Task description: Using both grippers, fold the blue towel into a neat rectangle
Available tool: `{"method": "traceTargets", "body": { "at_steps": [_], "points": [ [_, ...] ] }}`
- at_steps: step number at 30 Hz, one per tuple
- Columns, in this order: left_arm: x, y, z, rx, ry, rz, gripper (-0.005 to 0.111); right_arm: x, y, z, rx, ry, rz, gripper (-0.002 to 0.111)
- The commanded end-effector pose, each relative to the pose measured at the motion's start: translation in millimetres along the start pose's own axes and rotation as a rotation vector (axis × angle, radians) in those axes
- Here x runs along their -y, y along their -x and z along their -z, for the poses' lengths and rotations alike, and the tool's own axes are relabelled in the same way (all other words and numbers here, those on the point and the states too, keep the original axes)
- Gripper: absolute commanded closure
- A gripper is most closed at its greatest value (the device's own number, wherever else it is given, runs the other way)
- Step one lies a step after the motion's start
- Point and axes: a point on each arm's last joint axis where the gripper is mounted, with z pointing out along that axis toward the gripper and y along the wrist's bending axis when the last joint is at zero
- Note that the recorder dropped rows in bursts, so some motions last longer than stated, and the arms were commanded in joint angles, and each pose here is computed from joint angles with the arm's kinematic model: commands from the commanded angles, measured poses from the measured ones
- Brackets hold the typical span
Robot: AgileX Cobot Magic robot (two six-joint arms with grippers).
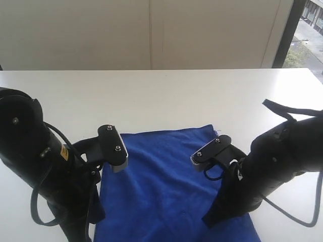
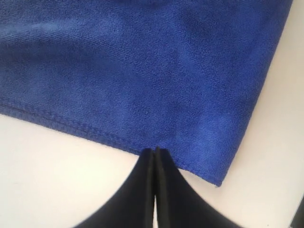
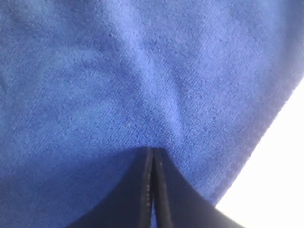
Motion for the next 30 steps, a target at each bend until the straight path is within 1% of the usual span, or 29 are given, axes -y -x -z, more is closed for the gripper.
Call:
{"method": "traceTargets", "body": {
  "at_steps": [1,4,8,12,16,18,20,23,24,27,30],
  "points": [
    [2.0,-4.1,1.1,-0.014,-0.014,0.016,0.107,0.0,-3.3,-3.7,-0.035,0.003,-0.024,0.108],
    [2.2,-3.9,1.1,-0.013,-0.016,0.019,0.107,-3.4,-4.5,-3.5,-0.05,0.034,-0.052,0.108],
    [2.3,-3.8,1.1,-0.012,-0.017,0.02,0.107,-10.0,-6.6,-3.8,-0.07,0.046,-0.024,0.108],
    [2.4,-3.7,1.1,-0.011,-0.018,0.022,0.107,-13.2,1.7,8.5,0.004,0.04,0.005,0.108],
    [2.2,-4.7,1.5,-0.02,-0.014,0.029,0.107,-9.6,28.7,38.4,0.161,0.022,0.007,0.108],
    [0.2,-6.5,4.4,-0.03,0.02,0.069,0.107,-6.2,47.9,50.1,0.228,0.013,0.012,0.108],
    [-1.6,-11.5,7.8,-0.043,0.068,0.113,0.107,-4.3,66.1,52.6,0.253,0.007,0.037,0.108],
    [-1.5,-24.9,12.9,-0.021,0.154,0.181,0.107,-2.4,95.5,43.7,0.247,0.012,0.078,0.108],
    [0.1,-28.9,14.8,-0.004,0.167,0.199,0.107,-2.4,104.5,37.0,0.233,0.021,0.091,0.108],
    [6.9,-42.4,14.9,0.05,0.181,0.243,0.107,-3.8,126.2,14.2,0.192,0.058,0.125,0.108],
    [13.2,-57.9,11.1,0.071,0.189,0.268,0.107,-2.9,143.4,-5.4,0.175,0.064,0.131,0.108]
  ]
}}
